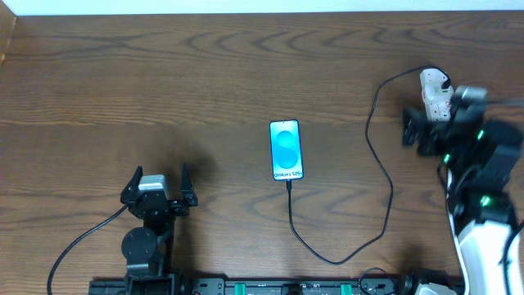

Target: Plug charger to phone and switch on socket

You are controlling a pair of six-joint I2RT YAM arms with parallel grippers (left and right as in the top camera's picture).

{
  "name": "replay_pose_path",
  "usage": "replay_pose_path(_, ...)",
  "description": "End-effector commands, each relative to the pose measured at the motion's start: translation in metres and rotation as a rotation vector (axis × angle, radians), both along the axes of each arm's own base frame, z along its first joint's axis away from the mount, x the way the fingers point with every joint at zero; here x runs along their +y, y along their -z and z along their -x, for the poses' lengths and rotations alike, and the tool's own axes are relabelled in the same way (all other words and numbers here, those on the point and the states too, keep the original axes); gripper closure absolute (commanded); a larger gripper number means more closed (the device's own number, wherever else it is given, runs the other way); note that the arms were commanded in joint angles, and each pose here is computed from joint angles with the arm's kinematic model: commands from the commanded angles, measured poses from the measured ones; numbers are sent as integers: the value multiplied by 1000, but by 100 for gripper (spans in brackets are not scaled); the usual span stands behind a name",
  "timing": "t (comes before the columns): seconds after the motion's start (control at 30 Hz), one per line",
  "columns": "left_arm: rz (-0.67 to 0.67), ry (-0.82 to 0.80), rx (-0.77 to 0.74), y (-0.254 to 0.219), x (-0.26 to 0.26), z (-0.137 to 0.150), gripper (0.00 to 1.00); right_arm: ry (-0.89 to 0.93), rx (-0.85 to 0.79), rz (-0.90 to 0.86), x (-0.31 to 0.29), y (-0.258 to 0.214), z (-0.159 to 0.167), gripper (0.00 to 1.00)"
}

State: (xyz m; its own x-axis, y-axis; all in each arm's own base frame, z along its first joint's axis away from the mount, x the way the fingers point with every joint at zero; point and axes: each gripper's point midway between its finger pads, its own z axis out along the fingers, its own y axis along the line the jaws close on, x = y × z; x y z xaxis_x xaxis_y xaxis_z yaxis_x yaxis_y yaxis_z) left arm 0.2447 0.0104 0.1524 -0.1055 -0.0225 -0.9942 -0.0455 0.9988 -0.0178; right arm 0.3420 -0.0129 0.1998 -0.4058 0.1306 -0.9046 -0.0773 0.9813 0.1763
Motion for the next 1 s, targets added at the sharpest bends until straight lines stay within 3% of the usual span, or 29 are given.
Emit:
replay_pose_path(0.0, 9, -20, 48, 16, 4, 1, 8, 9, -105, -39, 10, 23, 27, 1)
replay_pose_path(0.23, 9, -20, 48, 16, 4, 1, 8, 19, -315, -66, 17, 44, 64, 1)
replay_pose_path(0.97, 9, -20, 48, 16, 4, 1, 9, 87, -283, -54, 11, 51, 94, 1)
